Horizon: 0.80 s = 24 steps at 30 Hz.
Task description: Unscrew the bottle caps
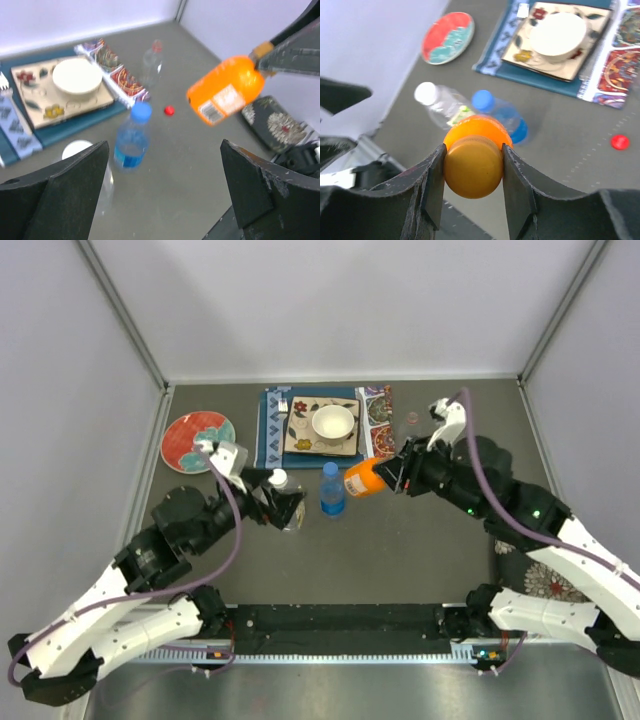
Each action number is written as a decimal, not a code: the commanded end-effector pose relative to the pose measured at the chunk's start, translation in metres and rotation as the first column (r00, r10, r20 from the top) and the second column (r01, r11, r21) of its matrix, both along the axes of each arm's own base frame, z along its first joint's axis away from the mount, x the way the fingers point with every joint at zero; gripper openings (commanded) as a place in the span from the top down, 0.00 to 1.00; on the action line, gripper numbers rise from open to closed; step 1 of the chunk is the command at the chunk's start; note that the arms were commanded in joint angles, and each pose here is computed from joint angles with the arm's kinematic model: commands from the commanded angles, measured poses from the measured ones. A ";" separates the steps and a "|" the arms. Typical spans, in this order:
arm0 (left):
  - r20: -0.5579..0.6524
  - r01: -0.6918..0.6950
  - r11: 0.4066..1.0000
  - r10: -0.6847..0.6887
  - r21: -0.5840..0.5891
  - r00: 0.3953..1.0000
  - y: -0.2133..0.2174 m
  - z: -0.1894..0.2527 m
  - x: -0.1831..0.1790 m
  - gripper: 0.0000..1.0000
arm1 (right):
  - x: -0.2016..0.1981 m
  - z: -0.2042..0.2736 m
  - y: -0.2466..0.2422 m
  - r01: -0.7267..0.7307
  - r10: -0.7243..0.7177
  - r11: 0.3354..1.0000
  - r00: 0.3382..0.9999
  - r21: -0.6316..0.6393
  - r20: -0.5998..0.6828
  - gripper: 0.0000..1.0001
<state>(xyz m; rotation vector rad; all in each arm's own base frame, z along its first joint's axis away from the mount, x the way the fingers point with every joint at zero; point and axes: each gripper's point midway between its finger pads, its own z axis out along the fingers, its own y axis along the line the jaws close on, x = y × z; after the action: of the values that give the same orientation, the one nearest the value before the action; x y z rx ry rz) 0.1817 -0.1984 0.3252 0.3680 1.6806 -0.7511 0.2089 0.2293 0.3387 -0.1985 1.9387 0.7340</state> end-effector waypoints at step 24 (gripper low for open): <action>0.066 0.742 0.662 -0.740 -0.105 0.669 -0.095 0.068 -0.044 0.01 | -0.061 0.122 0.057 -0.470 0.450 0.849 0.883 0.240 0.136 1.00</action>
<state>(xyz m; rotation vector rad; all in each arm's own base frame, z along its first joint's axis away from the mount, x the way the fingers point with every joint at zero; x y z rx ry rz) 0.1410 -0.2914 0.3883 0.9689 1.4947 -1.4362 0.1506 0.2793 0.4263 -0.4957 1.8244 1.2081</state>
